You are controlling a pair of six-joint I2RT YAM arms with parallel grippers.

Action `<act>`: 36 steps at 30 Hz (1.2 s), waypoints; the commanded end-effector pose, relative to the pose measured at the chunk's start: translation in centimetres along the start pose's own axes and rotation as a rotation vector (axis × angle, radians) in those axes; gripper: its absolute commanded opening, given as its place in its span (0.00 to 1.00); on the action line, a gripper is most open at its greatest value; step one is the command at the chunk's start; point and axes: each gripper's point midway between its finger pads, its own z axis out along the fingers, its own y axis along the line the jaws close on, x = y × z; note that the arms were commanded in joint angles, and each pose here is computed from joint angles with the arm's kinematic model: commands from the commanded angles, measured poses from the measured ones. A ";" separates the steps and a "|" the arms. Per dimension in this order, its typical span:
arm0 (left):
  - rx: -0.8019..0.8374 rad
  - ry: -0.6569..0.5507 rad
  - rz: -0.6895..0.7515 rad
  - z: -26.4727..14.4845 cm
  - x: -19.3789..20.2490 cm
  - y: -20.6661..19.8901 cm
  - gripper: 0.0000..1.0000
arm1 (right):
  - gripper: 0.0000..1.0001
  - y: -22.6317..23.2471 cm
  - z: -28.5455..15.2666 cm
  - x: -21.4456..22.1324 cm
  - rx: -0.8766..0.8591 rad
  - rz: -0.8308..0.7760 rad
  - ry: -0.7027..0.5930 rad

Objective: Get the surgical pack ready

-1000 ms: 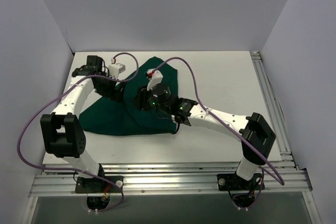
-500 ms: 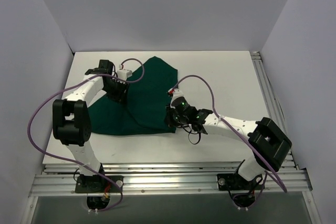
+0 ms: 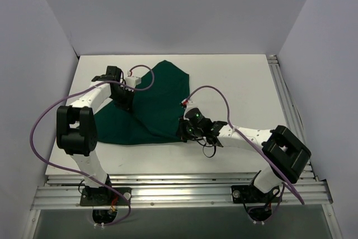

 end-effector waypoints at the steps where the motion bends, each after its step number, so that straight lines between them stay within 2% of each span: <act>1: -0.040 -0.016 0.036 0.0 -0.3 0.9 0.02 | 0.00 -1.0 -0.3 0.1 0.038 0.000 0.004; 6: -0.036 -0.038 0.058 -1.1 -0.8 0.5 0.03 | 0.00 -0.2 -2.6 -3.0 0.069 -0.051 -0.041; 10: -0.033 -0.056 0.080 -2.1 -1.4 0.2 0.09 | 0.00 0.9 -4.1 -4.4 0.035 -0.065 -0.073; 14: -0.047 -0.066 0.088 -2.9 -1.5 0.3 0.15 | 0.00 1.8 -3.6 -3.4 -0.032 -0.059 -0.048; 19: -0.051 -0.063 0.095 -3.2 -1.4 0.3 0.21 | 0.00 0.7 -1.8 -0.5 -0.012 -0.040 0.021; 20: -0.050 -0.057 0.095 -3.3 -1.2 0.2 0.30 | 0.00 0.5 -1.5 -0.2 -0.006 -0.037 0.028; 23: -0.059 -0.070 0.096 -4.3 -1.4 0.1 0.40 | 0.00 -0.2 -0.7 0.4 0.023 -0.040 0.063; 24: -0.062 -0.071 0.092 -4.7 -1.3 0.1 0.50 | 0.00 -0.1 -0.6 0.2 0.022 -0.055 0.063; 28: -0.113 -0.134 0.076 -7.8 -1.5 0.8 0.70 | 0.00 1.7 -1.0 -2.8 -0.001 -0.096 0.025; 30: -0.179 -0.164 0.023 -9.6 -0.7 3.0 0.80 | 0.00 3.2 -1.2 -5.1 -0.019 -0.112 -0.013; 32: -0.245 -0.162 -0.062 -10.7 1.1 6.1 0.83 | 0.01 3.7 -1.6 -6.2 -0.024 -0.130 -0.029; 36: -0.384 -0.080 -0.320 -11.8 8.0 14.2 0.90 | 0.11 4.3 -2.8 -8.8 -0.016 -0.140 -0.097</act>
